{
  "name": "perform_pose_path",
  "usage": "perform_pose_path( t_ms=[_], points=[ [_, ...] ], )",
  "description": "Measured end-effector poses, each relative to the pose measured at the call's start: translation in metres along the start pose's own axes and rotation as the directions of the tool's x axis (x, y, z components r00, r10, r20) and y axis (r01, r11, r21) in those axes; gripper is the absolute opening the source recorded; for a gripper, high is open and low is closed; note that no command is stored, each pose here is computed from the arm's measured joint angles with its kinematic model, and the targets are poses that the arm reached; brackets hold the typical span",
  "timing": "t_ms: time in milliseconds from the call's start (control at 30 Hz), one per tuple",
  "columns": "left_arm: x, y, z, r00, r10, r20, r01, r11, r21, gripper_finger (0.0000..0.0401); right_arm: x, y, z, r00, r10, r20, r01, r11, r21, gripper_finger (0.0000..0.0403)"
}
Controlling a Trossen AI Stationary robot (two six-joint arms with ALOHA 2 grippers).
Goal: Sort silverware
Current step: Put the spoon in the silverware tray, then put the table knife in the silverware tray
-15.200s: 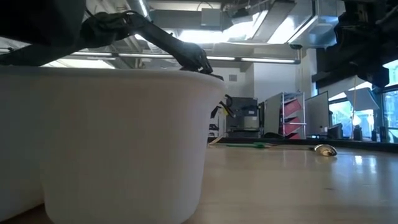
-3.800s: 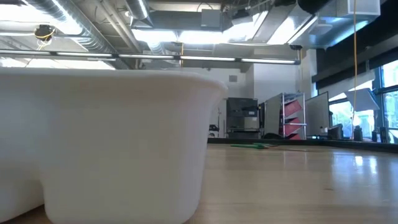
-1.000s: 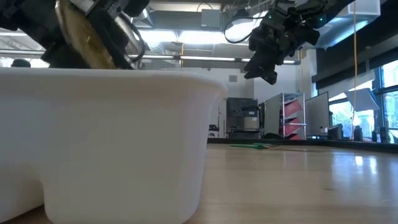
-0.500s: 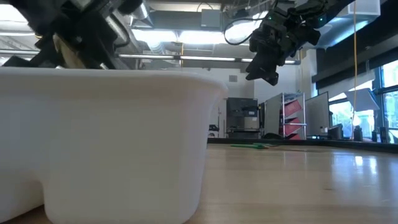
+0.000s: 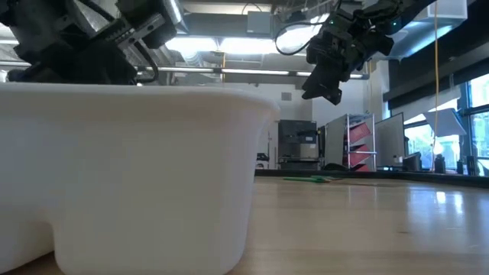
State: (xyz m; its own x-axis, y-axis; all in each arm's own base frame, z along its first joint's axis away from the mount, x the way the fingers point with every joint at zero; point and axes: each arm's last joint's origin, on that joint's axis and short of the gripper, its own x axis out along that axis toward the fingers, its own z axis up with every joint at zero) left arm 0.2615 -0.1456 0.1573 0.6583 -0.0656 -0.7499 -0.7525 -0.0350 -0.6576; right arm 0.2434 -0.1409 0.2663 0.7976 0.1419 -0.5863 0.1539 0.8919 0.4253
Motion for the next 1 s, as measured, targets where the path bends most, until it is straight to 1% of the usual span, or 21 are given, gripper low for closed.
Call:
perform_pose_path(
  t_ms=[167, 300, 433, 600, 700, 800, 900, 1000],
  points=[
    [0.006, 0.004, 0.000, 1.000, 0.025, 0.013, -0.025, 1.000, 0.003, 0.0014, 0.000, 0.000, 0.000, 1.000, -0.001, 0.000, 0.001, 1.000, -0.001, 0.0122],
    [0.014, 0.006, -0.001, 1.000, 0.025, 0.014, -0.025, 1.000, -0.004, 0.0015, 0.000, 0.000, 0.000, 1.000, -0.001, 0.000, 0.001, 1.000, 0.000, 0.0122],
    [0.019, 0.008, -0.002, 0.999, 0.044, -0.012, -0.044, 0.999, -0.003, 0.0019, 0.000, 0.000, 0.000, 1.000, -0.001, 0.000, 0.001, 1.000, 0.000, 0.0122],
    [0.019, 0.008, -0.003, 0.998, 0.055, -0.039, -0.054, 0.998, 0.038, 0.0053, 0.000, 0.000, 0.000, 1.000, 0.000, 0.000, 0.000, 1.000, 0.000, 0.0122],
    [0.019, 0.007, -0.001, 0.997, 0.058, -0.041, -0.057, 0.998, 0.035, 0.0077, 0.000, 0.000, 0.000, 1.000, 0.000, 0.000, 0.000, 1.000, 0.000, 0.0122],
    [0.017, 0.004, 0.001, 0.997, 0.051, -0.057, -0.049, 0.998, 0.024, 0.0090, 0.000, 0.000, 0.000, 1.000, 0.001, 0.000, -0.001, 1.000, 0.000, 0.0122],
    [0.010, 0.001, 0.004, 0.996, 0.044, -0.078, -0.043, 0.999, 0.023, 0.0090, 0.000, 0.000, 0.000, 1.000, 0.003, -0.001, -0.003, 1.000, 0.001, 0.0122],
    [-0.001, -0.007, 0.004, 0.994, -0.006, -0.111, 0.012, 0.998, 0.061, 0.0082, 0.000, 0.000, -0.002, 1.000, -0.001, -0.020, 0.001, 1.000, 0.015, 0.0122]
  ],
)
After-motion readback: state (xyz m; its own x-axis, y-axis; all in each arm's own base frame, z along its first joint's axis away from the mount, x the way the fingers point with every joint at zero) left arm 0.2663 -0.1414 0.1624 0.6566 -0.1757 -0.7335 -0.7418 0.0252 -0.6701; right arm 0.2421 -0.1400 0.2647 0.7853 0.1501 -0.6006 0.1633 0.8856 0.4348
